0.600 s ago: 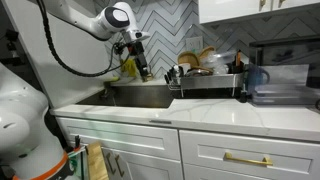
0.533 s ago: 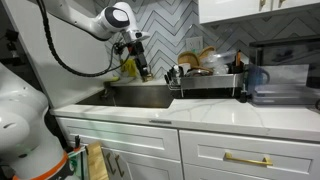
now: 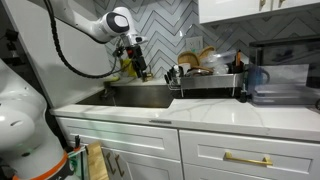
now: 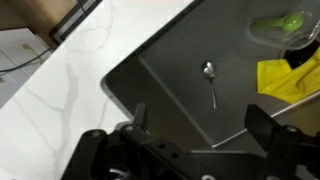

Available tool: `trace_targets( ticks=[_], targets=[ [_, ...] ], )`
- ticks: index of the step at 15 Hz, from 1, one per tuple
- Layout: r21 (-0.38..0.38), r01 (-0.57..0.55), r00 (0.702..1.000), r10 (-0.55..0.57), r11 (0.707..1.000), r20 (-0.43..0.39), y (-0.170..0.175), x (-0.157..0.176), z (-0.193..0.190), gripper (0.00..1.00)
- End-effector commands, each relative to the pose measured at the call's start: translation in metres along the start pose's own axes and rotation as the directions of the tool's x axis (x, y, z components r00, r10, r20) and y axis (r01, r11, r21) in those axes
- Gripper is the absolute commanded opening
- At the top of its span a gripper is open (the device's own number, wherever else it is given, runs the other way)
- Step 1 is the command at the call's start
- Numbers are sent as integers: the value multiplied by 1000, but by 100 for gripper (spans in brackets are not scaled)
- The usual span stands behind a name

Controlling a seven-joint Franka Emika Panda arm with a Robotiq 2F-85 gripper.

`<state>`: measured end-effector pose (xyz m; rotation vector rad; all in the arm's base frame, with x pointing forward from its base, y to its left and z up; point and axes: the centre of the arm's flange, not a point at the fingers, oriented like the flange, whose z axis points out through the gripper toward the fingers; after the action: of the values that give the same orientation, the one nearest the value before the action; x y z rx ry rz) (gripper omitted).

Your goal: Stack the containers and put them in the sink

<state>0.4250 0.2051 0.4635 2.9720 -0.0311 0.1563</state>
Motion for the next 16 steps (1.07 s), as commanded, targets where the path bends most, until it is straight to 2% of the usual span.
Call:
trace_targets(
  ticks=[1, 5, 8, 9, 11, 16],
  targets=[
    [103, 167, 985, -170, 981, 21, -73, 8, 34, 100],
    [193, 345, 934, -357, 918, 26, -121, 1, 80, 100],
    [251, 464, 867, -493, 850, 66, -135, 4, 111, 100],
    [204, 408, 904, -425, 890, 43, -128, -8, 97, 100],
    [228, 446, 880, -470, 865, 61, -132, -3, 112, 100],
    [237, 458, 874, -482, 857, 54, -135, 3, 112, 100]
  ],
)
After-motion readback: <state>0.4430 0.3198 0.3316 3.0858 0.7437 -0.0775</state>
